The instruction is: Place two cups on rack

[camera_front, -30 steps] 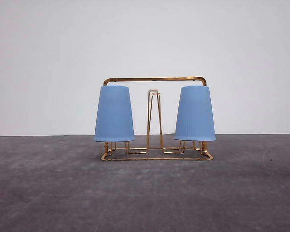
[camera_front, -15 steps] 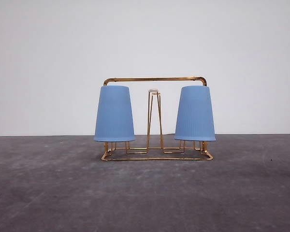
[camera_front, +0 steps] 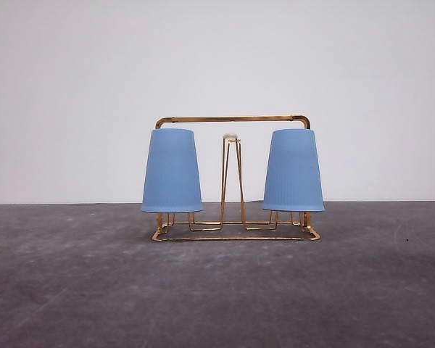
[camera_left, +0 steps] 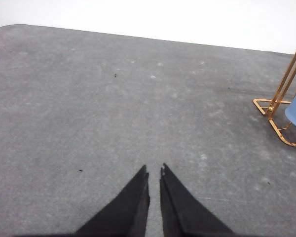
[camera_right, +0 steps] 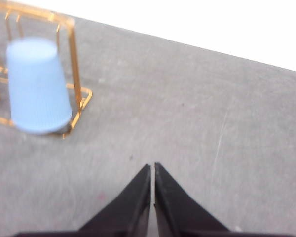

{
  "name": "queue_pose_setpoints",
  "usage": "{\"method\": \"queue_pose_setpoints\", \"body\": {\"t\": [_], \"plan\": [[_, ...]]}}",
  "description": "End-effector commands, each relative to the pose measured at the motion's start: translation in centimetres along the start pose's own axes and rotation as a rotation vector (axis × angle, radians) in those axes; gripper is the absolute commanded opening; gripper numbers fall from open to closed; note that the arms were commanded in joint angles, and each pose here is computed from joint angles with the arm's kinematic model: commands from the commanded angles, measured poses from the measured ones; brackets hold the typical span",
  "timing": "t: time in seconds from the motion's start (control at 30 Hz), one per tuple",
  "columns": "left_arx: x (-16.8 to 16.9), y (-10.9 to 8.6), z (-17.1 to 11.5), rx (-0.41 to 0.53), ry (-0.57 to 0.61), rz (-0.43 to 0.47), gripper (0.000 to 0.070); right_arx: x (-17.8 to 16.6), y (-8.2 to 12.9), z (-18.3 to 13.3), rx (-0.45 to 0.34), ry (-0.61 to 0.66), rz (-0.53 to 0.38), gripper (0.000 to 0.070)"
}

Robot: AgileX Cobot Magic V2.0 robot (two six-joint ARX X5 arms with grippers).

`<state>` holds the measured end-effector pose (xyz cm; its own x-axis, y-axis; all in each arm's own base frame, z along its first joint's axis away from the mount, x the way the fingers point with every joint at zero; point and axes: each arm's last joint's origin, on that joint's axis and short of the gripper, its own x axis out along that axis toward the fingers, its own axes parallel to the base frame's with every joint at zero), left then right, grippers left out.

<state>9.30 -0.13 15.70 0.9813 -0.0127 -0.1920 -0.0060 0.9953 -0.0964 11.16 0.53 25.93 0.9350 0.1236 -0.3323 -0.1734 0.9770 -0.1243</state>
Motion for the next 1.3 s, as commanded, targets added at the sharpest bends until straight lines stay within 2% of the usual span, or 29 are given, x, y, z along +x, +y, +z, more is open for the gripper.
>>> {"method": "queue_pose_setpoints", "body": {"t": [0.0,0.23,0.5,0.6,1.27], "plan": [[0.2,0.1,-0.5,-0.008,0.015,0.004,0.0023,0.0,0.2,-1.2,-0.025,-0.027,-0.006,0.0008],[0.2,0.1,-0.5,-0.008,0.015,0.004,0.0023,0.3,1.2,-6.9,0.017,-0.161,-0.025,0.0008],[0.2,0.1,-0.5,-0.009,0.015,0.005,0.0023,2.0,1.6,-10.6,0.022,-0.156,-0.021,0.0007],[0.2,0.1,-0.5,-0.009,0.016,0.005,0.0023,2.1,1.6,-10.5,0.037,-0.189,-0.025,0.0007],[0.2,0.1,-0.5,-0.009,0.015,0.005,0.0023,2.1,1.6,-10.5,0.033,-0.189,-0.026,0.0007]]}}
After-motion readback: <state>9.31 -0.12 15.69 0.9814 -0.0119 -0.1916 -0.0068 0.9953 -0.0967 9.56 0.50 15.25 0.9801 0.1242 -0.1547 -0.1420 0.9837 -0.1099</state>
